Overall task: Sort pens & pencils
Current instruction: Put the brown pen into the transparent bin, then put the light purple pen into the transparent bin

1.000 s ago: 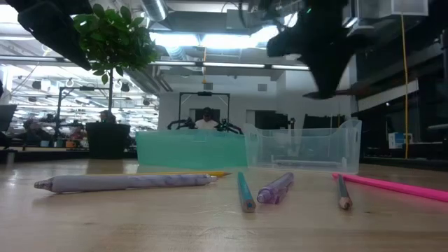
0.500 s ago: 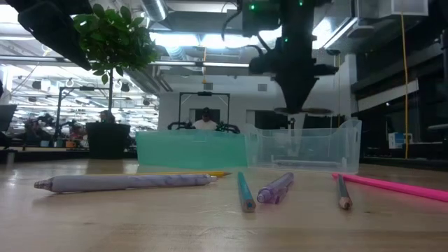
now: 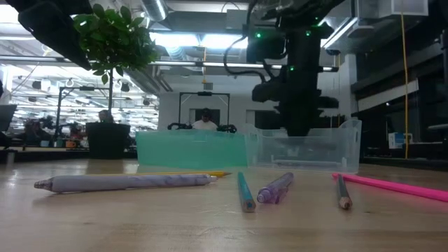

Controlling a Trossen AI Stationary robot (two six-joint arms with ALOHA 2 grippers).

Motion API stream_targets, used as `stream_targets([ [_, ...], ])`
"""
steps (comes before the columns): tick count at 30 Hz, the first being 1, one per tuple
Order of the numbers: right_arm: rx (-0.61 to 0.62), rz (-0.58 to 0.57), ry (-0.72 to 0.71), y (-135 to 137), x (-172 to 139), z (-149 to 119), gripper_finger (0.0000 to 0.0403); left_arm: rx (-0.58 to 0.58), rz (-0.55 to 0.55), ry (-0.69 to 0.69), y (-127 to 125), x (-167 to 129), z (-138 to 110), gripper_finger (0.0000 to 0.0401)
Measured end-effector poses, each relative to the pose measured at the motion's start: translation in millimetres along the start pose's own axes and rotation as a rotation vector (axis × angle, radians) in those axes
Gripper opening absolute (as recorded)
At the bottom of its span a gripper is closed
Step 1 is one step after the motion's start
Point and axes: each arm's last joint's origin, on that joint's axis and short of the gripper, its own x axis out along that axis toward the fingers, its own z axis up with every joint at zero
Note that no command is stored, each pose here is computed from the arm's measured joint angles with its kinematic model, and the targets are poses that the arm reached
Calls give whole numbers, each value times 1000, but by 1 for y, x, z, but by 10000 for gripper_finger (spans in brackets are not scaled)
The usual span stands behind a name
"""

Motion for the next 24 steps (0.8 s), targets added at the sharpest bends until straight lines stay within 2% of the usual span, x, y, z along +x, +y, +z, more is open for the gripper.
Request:
stream_targets([
  [3,-12,0,0,0,2,-1,54,0,0,0,0,0,0,115],
  [12,-34,35,-31,5,-4,5,114,0,0,0,0,0,0,115],
  [16,-34,47,-42,7,-11,8,123,0,0,0,0,0,0,115],
  [20,-27,73,-30,14,-29,14,117,0,0,0,0,0,0,115],
  [24,-31,169,-26,39,-61,6,110,0,-1,0,0,0,0,115],
])
